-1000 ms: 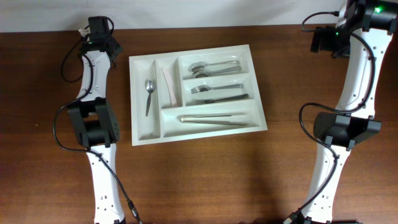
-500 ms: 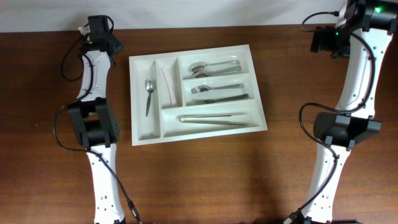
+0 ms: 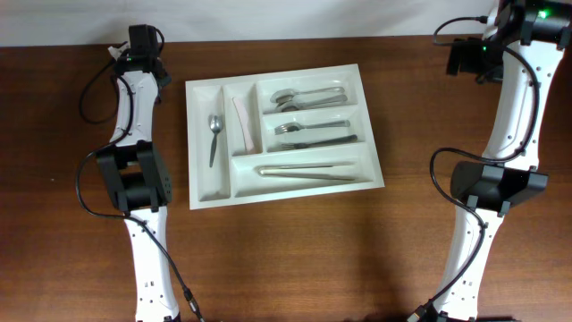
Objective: Pack container
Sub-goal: 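Lower the left gripper toward the remaining metal spoon's bowl, then align the left gripper fingers around the spoon bowl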
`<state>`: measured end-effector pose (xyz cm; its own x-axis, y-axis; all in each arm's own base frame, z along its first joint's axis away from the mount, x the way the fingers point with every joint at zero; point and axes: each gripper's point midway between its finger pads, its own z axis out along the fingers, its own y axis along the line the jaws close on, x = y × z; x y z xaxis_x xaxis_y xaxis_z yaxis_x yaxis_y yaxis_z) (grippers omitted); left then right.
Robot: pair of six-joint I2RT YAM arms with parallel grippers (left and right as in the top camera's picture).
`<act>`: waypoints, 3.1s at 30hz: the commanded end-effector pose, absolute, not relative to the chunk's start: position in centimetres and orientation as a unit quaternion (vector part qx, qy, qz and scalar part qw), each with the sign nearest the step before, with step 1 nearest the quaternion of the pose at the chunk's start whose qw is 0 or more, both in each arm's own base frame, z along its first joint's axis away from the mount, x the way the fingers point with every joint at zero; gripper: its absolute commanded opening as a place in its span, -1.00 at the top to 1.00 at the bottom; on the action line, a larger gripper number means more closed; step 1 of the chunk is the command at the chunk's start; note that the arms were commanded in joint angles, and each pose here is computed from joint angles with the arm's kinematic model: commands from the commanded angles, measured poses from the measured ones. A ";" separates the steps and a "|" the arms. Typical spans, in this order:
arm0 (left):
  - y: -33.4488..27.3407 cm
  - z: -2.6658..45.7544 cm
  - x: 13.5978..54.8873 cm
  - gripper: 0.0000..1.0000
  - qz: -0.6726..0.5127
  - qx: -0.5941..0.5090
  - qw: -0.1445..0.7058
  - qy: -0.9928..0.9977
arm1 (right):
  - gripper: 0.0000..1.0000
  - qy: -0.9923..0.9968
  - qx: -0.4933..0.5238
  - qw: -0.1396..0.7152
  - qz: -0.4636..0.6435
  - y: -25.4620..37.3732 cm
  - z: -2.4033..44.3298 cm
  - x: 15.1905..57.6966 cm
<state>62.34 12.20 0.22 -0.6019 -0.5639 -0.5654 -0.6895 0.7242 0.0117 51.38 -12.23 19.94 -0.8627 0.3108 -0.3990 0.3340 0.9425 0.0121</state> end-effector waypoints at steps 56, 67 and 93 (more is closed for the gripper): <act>8.4 -7.4 63.4 -0.11 0.023 -0.205 0.233 0.950 | -0.98 0.965 0.163 0.202 -0.034 -12.4 20.3 51.1; 8.5 -7.3 63.9 0.45 0.022 -0.206 0.244 0.947 | -0.98 0.965 0.163 0.202 -0.034 -12.4 20.3 51.1; 8.0 -7.3 63.8 -0.71 0.054 -0.098 0.235 0.966 | -0.98 0.965 0.163 0.202 -0.034 -12.4 20.3 51.1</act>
<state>66.81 7.38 0.44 -0.7791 -0.1742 -0.6022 -0.2203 0.9754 0.0029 51.39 -12.22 19.95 -0.8628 0.3100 -0.3993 0.3331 0.9428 0.0122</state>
